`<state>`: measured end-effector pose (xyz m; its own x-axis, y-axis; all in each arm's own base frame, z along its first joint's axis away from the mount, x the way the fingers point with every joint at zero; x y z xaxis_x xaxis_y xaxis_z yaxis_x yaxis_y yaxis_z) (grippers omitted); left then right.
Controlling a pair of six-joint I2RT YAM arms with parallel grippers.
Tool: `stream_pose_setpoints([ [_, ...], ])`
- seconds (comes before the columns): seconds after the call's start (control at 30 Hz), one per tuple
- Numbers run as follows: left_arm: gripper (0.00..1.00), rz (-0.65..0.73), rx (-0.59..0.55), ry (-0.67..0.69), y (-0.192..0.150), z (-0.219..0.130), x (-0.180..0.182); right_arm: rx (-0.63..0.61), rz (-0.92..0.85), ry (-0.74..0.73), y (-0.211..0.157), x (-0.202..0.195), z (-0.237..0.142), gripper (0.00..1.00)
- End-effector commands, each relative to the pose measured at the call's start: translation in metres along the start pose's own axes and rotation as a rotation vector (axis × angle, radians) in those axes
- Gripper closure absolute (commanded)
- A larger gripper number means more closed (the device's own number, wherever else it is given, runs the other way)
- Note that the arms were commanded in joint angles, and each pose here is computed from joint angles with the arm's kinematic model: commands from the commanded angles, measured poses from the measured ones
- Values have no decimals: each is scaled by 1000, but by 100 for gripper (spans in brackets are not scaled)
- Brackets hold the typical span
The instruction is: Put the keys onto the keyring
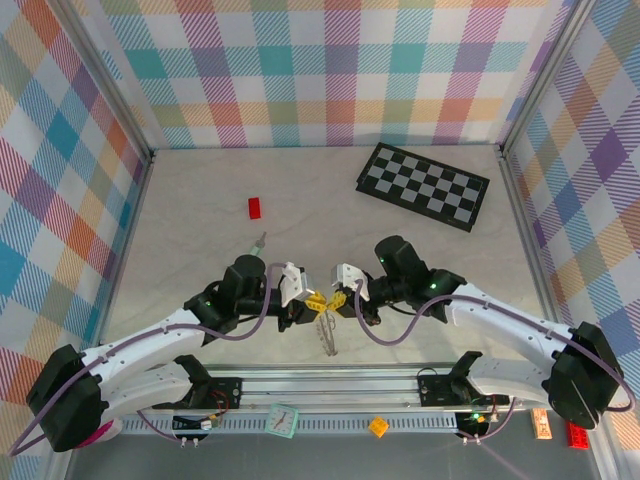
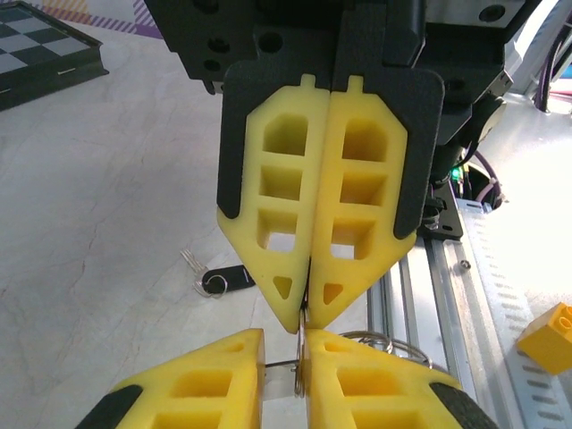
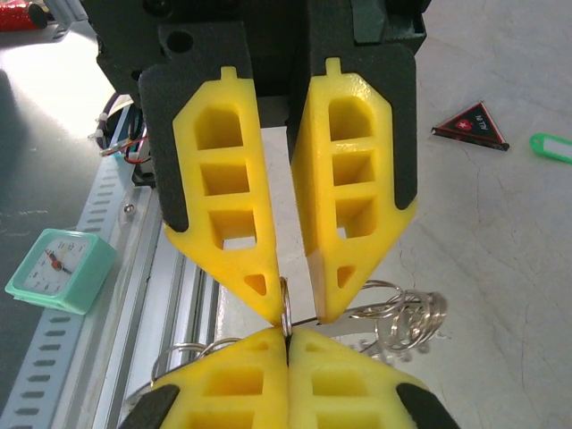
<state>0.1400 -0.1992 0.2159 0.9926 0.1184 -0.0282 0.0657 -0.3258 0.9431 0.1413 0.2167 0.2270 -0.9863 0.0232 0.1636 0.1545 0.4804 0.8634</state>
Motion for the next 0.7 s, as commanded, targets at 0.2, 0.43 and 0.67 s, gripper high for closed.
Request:
stream_pose_setpoints([
  [0.2, 83, -15, -67, 8, 0, 0, -3, -87, -24, 27, 9, 5, -2, 100],
  [0.43, 100, -25, -57, 1, -5, 2, -3, -93, -11, 37, 10, 4, -1, 100],
  [0.67, 100, 22, -50, 17, -7, 3, -2, 19, 14, 26, -2, 2, 3, 79],
])
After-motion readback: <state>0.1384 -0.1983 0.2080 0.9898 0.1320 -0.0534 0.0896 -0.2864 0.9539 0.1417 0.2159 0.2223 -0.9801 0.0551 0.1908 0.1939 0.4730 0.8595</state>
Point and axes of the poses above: each hand's point on the last joint's axis, 136 mm out from that joint toward the fingers, its own z axis out along the fingers, its own x axis along the line the jaws close on, y = z × x, the point moved 10 cm from there along -z, back along the fingers, and after that the axes turned 5 degrees about z, right-handed, at the moved point
